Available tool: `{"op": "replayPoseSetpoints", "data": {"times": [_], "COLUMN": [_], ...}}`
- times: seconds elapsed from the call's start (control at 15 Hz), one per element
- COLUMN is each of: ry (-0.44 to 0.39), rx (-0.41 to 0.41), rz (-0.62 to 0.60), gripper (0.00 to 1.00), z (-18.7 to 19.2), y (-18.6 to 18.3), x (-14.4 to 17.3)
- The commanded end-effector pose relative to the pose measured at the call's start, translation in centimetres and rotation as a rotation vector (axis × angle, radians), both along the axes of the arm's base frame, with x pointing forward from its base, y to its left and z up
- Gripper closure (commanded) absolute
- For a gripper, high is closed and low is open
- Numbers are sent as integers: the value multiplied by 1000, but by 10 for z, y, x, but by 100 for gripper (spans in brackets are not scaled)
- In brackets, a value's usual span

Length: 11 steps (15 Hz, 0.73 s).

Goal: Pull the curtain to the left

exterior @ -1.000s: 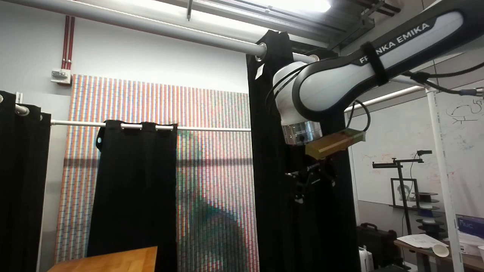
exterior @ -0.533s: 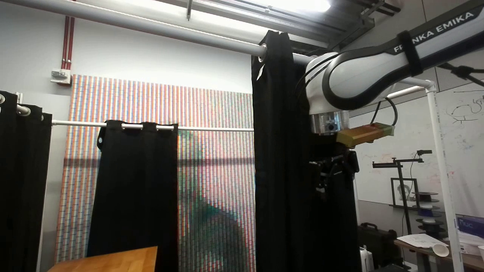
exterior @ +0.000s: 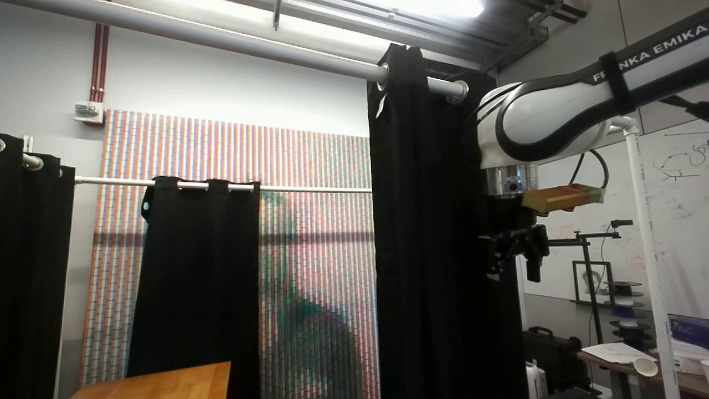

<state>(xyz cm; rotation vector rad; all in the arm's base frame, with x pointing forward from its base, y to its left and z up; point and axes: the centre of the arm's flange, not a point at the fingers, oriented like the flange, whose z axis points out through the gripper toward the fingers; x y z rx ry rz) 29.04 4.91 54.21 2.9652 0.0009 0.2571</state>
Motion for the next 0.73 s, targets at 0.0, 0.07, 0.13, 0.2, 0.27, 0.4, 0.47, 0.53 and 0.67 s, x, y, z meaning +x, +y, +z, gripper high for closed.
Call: {"op": "replayPoseSetpoints", "data": {"times": [0.0,0.07,0.13,0.2,0.27,0.4,0.47,0.53,0.67], "ry": [-14,-13,-12,6,8,12,13,14,14], "rx": [35,37,38,11,10,6,5,4,4], "rz": [-5,-16,-28,-26,-31,-32,-31,-30,-30], "gripper": [0,0,0,0,0,0,0,0,0], "z": [1,0,-1,-2,-3,-5,-6,-6,-6], "y": [-14,-16,-18,-11,-12,-12,-12,-11,-11], "x": [-7,-8,-9,0,0,0,0,0,0]}}
